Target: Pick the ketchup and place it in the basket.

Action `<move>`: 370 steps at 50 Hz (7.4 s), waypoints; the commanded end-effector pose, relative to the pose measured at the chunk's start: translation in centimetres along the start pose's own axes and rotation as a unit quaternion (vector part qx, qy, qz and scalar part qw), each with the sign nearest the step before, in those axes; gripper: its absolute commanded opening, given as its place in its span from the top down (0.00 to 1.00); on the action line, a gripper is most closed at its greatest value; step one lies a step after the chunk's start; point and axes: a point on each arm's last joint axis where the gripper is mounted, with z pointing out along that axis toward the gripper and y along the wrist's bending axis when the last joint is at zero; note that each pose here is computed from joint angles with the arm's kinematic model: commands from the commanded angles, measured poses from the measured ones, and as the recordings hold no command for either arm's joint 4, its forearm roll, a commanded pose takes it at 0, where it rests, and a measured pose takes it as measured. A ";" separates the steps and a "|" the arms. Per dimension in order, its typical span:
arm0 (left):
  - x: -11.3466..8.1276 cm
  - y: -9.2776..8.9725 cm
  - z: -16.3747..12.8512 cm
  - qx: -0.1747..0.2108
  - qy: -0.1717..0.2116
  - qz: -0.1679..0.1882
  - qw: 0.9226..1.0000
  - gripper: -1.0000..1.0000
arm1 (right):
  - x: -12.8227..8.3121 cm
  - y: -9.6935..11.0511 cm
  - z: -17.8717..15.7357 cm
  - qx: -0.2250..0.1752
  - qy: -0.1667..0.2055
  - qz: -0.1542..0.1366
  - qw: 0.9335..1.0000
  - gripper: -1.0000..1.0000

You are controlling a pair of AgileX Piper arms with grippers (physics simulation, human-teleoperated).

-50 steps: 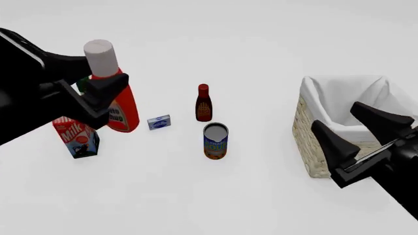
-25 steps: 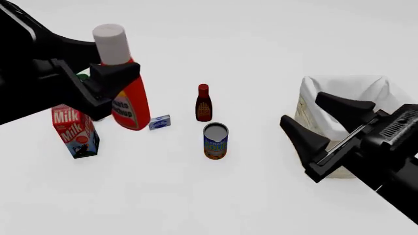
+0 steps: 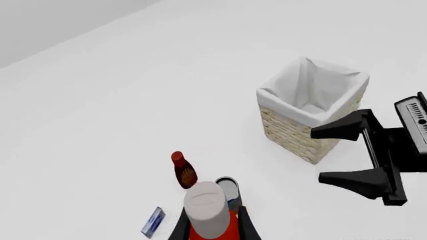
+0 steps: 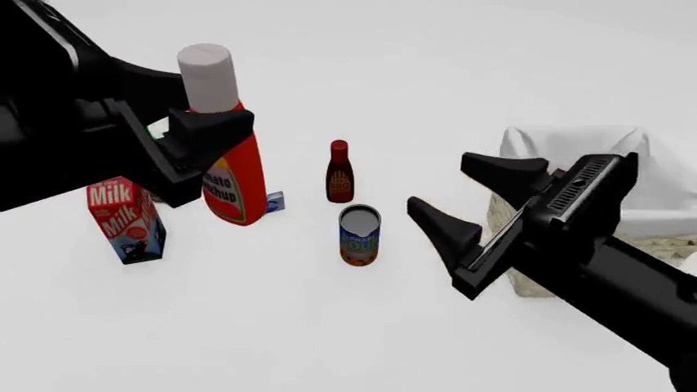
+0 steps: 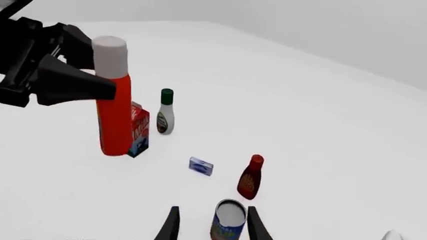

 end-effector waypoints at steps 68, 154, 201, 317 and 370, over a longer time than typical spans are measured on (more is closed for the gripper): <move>0.4 -0.8 1.4 0.017 0.005 0.015 1.000 1.00 | -3.7 6.3 5.1 -0.134 -0.011 0.009 0.991 0.00; 1.1 -0.8 2.3 0.017 0.018 0.009 1.000 1.00 | -0.8 8.6 10.1 -0.141 -0.019 -0.008 0.990 0.00; 0.6 -0.6 1.9 0.014 0.015 0.007 1.000 1.00 | -0.4 8.3 13.9 -0.120 -0.016 -0.003 0.993 0.00; 5.5 2.9 -0.7 -0.113 -0.023 -0.090 0.989 0.00 | -1.9 -7.6 12.1 0.114 -0.009 0.037 0.993 1.00; 6.6 3.2 -0.7 -0.128 -0.023 -0.110 0.985 0.00 | -2.4 -17.2 7.0 0.272 0.046 0.066 0.959 1.00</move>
